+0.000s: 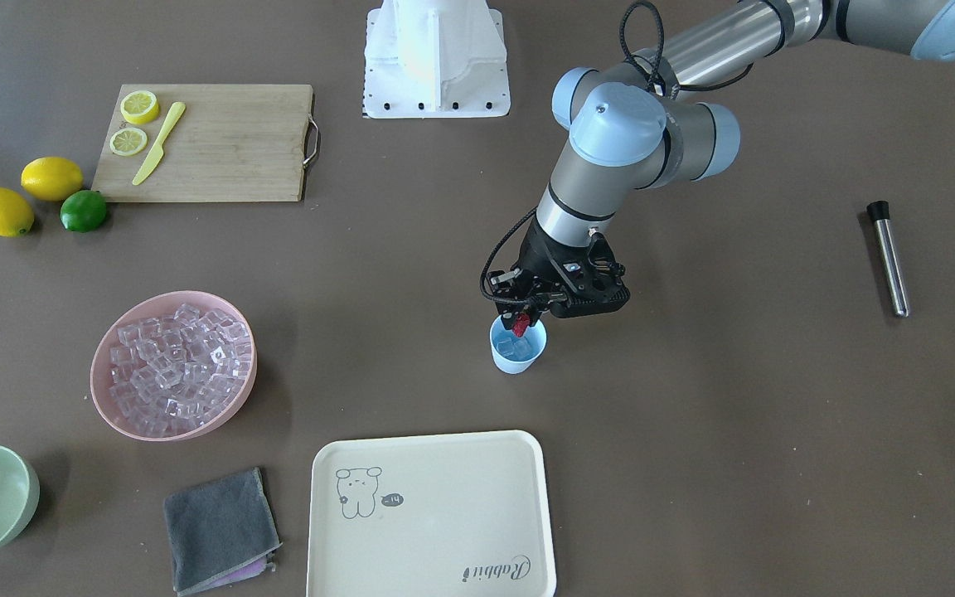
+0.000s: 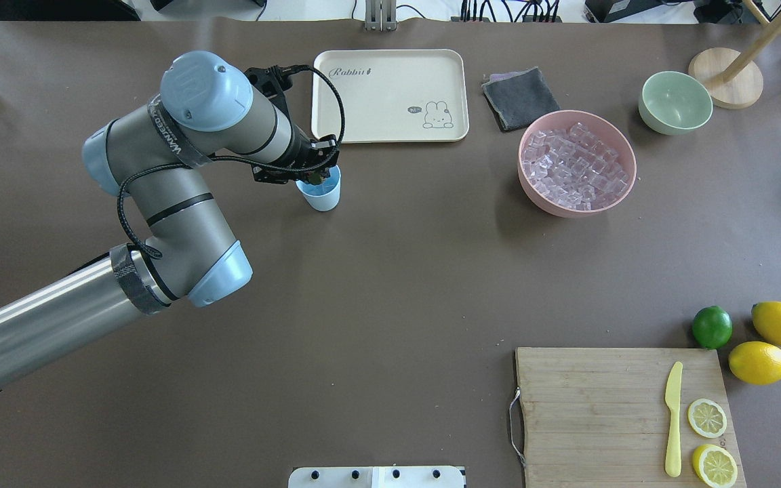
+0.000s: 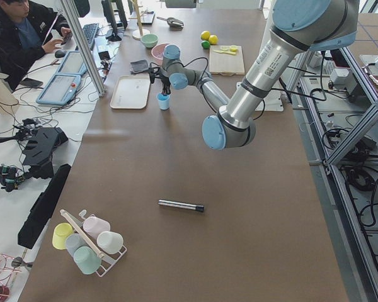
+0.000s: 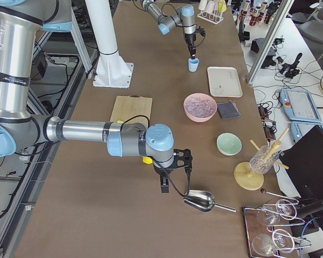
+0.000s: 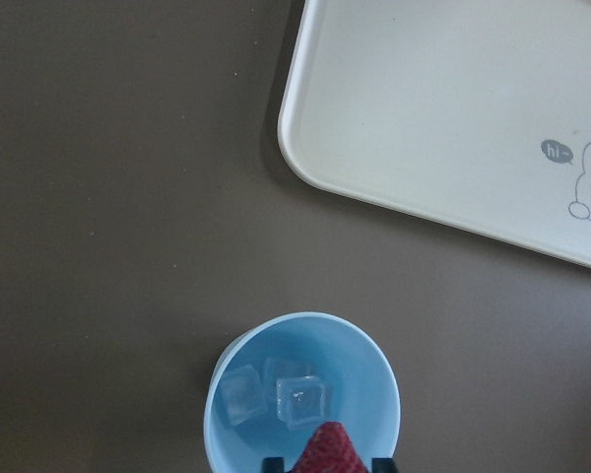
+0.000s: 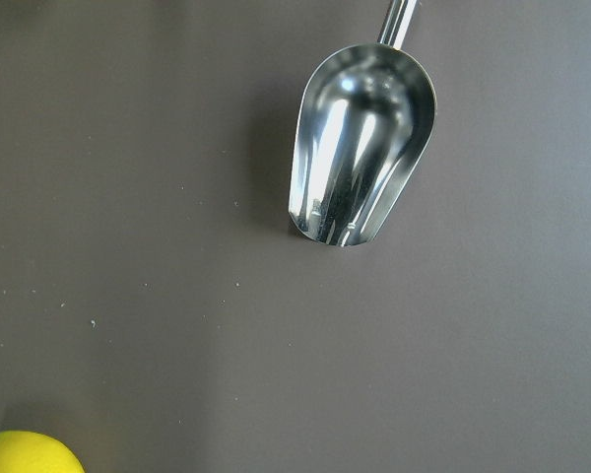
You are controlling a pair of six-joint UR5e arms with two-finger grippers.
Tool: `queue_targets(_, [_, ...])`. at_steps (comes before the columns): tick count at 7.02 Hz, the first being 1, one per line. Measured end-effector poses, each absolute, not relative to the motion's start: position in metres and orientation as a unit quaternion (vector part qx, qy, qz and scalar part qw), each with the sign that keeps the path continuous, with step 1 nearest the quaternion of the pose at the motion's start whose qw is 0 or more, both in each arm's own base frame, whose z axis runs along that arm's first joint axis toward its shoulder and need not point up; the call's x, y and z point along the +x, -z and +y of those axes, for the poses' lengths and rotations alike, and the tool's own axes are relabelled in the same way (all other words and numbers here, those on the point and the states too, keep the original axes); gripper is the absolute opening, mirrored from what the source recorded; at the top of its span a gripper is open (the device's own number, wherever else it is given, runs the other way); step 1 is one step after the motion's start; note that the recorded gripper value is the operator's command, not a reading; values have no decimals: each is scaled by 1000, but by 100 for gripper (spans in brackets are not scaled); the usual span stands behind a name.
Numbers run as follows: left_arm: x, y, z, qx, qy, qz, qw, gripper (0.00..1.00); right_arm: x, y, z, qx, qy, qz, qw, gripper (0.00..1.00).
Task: Mash ice and strawberries in cup
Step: 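Carry the strawberry with the left gripper over the light-blue cup, then open the left gripper to drop the strawberry into the cup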
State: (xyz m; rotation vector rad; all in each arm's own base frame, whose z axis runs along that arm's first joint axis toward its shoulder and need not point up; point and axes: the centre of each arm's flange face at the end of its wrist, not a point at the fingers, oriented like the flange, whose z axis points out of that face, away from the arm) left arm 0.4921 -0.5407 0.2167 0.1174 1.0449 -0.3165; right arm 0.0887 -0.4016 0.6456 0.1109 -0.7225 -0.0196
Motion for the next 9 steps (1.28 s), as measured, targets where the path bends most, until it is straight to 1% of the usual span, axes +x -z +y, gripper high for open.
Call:
queue_targets(1, [490,-219,-544,59,148,494,855,76,89,-645,-401,55,10,-353,934,100])
queue_targets(2, [488,-221,-548,61,148,492,856,84,89,-645,-400,55,9,-353,934,100])
queue_targets(3, [484,-221,-553,63,149,490,857,97,89,-646,-398,54,9,-353,934,100])
queue_targets(5, [473,-223,-561,54,147,491,857,97,89,-646,-396,53,9,-354,934,100])
queue_targets(6, [456,-236,-567,37,136,492,859,97,89,-646,-395,54,9,-354,934,100])
queue_targets(7, [427,-269,-569,28,118,487,865,97,89,-645,-393,55,9,-354,933,100])
queue_targets(9, [349,-375,-552,48,63,449,890,97,89,-641,-389,57,10,-355,933,100])
